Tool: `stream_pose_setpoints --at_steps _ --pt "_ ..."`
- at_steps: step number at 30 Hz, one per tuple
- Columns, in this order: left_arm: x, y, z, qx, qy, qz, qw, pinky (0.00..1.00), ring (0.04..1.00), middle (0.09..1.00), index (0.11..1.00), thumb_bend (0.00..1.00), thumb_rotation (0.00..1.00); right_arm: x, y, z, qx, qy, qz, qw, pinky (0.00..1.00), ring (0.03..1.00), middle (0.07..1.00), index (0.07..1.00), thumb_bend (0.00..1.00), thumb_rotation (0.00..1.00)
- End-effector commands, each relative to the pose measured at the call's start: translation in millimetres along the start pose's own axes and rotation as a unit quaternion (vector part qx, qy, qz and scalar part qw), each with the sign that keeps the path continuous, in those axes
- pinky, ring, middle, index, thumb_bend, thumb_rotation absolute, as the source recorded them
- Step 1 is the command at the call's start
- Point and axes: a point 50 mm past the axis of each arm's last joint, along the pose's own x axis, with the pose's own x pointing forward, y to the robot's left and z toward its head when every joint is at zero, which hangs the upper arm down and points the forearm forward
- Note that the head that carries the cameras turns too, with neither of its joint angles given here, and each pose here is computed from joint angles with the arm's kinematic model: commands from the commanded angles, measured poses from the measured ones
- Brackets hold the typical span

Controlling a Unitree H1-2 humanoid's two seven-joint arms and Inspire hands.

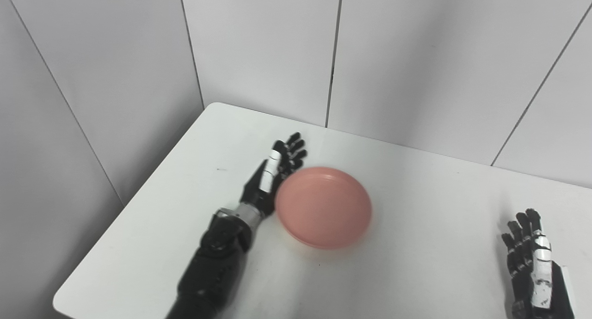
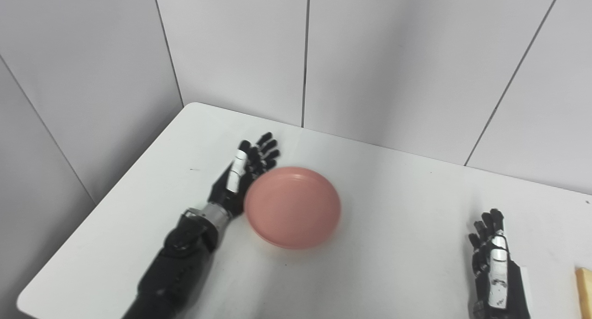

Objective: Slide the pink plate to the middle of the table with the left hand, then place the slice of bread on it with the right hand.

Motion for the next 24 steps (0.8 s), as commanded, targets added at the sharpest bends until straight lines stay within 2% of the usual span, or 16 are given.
stream_pose_setpoints --at_steps 1,6,13,24 --pt "-3.9 -10.3 -2.0 0.005 -0.005 0.002 1.0 1.0 0.972 0.995 0.989 0.81 1.0 9.2 2.5 18.8 -0.007 -0.047 0.01 0.999 1.0 1.0 1.0 1.0 0.56 0.98" --pt "-11.8 -24.5 -10.2 0.013 -0.007 0.018 1.0 0.99 0.972 1.0 1.0 0.8 1.0 7.8 8.0 21.6 -0.01 -0.053 0.012 0.998 1.0 0.992 0.987 0.981 0.54 0.95" --pt "-21.8 -39.1 -14.0 0.016 -0.007 -0.005 1.0 1.0 0.973 1.0 1.0 0.8 1.0 6.0 20.2 20.6 -0.004 -0.048 0.008 0.999 1.0 0.97 0.962 0.952 0.59 0.86" --pt "-41.1 -55.2 -14.9 0.006 -0.015 -0.023 1.0 1.0 0.993 1.0 1.0 0.77 1.0 6.5 48.0 20.8 -0.008 -0.05 -0.001 0.999 1.0 0.965 0.957 0.954 0.57 0.86"
